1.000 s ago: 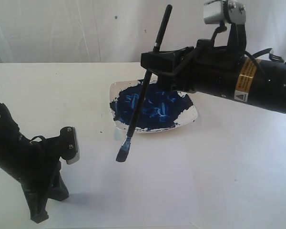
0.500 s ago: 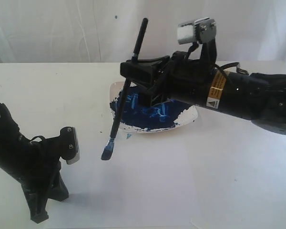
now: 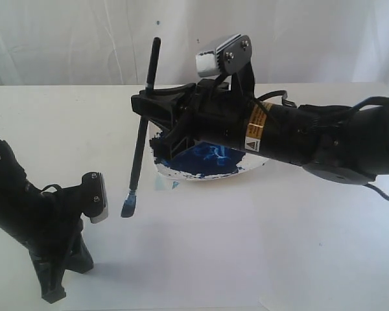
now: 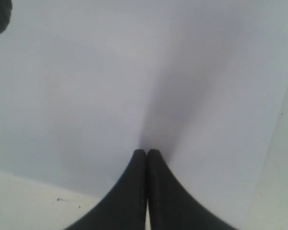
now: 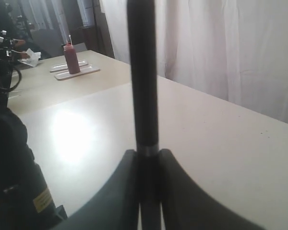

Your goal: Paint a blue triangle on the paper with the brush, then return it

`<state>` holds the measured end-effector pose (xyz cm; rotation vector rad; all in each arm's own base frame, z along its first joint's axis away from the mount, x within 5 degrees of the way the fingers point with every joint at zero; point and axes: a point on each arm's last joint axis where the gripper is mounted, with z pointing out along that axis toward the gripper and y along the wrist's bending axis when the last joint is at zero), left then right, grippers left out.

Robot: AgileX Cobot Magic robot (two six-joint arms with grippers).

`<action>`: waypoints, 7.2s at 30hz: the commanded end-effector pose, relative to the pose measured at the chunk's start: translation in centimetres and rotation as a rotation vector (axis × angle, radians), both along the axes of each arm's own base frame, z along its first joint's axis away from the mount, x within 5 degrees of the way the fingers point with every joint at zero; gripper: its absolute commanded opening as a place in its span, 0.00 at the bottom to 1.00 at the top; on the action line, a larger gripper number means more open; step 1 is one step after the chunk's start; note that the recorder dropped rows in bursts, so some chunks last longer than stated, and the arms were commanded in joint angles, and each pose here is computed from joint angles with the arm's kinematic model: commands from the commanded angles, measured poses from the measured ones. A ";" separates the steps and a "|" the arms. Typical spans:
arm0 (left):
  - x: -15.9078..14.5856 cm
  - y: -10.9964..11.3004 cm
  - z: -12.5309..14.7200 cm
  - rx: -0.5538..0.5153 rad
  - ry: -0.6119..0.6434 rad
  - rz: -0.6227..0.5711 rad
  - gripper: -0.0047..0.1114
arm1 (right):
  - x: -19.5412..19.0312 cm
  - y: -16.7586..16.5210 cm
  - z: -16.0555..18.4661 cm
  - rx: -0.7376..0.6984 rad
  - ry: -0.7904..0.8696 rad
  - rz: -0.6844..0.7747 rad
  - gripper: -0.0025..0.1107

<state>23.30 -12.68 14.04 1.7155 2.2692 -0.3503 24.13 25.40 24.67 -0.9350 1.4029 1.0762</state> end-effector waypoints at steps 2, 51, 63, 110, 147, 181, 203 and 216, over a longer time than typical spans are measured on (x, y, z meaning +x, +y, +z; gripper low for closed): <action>-0.5 -0.2 -0.2 -0.004 0.039 -0.002 0.04 | 0.5 0.0 -0.2 -0.030 0.014 -0.053 0.02; -0.5 -0.2 -0.2 -0.004 0.039 -0.002 0.04 | 1.5 -3.7 0.6 -0.388 0.097 -0.416 0.02; -0.5 -0.2 -0.2 -0.007 0.040 0.001 0.04 | 0.9 -4.3 2.2 -0.367 0.067 -0.435 0.02; -0.5 -0.2 -0.2 -0.010 0.042 0.006 0.04 | -3.2 1.3 4.6 -0.298 0.279 -0.389 0.02; -0.5 -0.3 -0.2 -0.018 0.045 0.015 0.04 | -1.4 3.5 4.2 -0.313 0.318 -0.417 0.02; -0.5 -0.3 -0.2 -0.019 0.046 0.017 0.04 | -1.5 1.7 3.8 -0.471 0.358 -0.534 0.02; -0.5 -0.3 -0.2 -0.019 0.047 0.016 0.04 | -2.0 0.0 4.9 -0.539 0.367 -0.611 0.02; -0.5 -0.3 -0.2 -0.019 0.047 0.016 0.04 | -2.2 -0.9 5.3 -0.582 0.360 -0.649 0.02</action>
